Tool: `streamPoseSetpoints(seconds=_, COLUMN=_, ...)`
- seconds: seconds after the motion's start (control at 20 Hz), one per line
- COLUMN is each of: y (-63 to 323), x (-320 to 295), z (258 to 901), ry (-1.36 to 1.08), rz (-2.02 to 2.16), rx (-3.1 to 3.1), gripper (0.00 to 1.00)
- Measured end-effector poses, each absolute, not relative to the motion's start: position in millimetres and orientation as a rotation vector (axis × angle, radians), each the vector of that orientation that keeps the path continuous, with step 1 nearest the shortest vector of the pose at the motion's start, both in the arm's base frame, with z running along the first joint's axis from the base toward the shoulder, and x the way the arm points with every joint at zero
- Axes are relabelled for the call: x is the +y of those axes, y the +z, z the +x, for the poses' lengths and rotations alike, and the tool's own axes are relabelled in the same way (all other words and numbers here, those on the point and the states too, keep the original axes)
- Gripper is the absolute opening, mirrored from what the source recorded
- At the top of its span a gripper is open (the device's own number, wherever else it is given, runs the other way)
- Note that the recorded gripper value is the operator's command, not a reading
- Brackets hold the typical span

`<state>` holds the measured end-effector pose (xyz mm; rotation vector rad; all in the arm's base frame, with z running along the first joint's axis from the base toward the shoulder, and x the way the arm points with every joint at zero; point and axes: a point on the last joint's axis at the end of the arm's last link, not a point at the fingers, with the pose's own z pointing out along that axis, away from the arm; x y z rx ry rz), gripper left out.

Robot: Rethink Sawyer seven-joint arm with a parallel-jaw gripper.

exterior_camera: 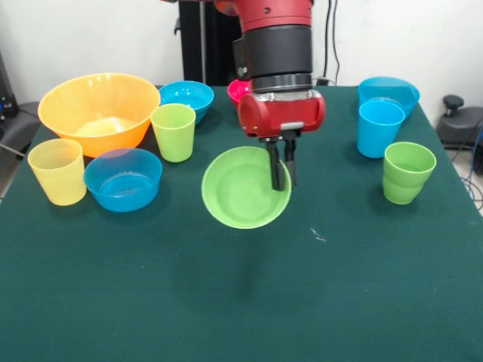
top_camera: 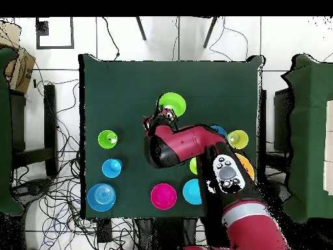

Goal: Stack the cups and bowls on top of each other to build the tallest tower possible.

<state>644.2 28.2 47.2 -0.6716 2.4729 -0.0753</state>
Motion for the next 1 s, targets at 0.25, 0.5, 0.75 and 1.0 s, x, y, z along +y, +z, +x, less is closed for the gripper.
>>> streamPoseSetpoints(seconds=0.25, y=46.5, x=39.2, z=640.1, ry=-0.089, rz=-0.703, rx=2.462, gripper=0.00)
streamPoseSetpoints(seconds=0.5, y=46.4, x=40.3, z=639.3, ry=-0.089, rz=-0.698, rx=2.467, gripper=0.00)
streamPoseSetpoints(seconds=0.75, y=46.3, x=38.8, z=639.0, ry=-0.092, rz=-0.696, rx=2.469, gripper=0.00)
streamPoseSetpoints(seconds=1.0, y=45.9, x=35.8, z=637.9, ry=-0.098, rz=-0.694, rx=2.472, gripper=0.00)
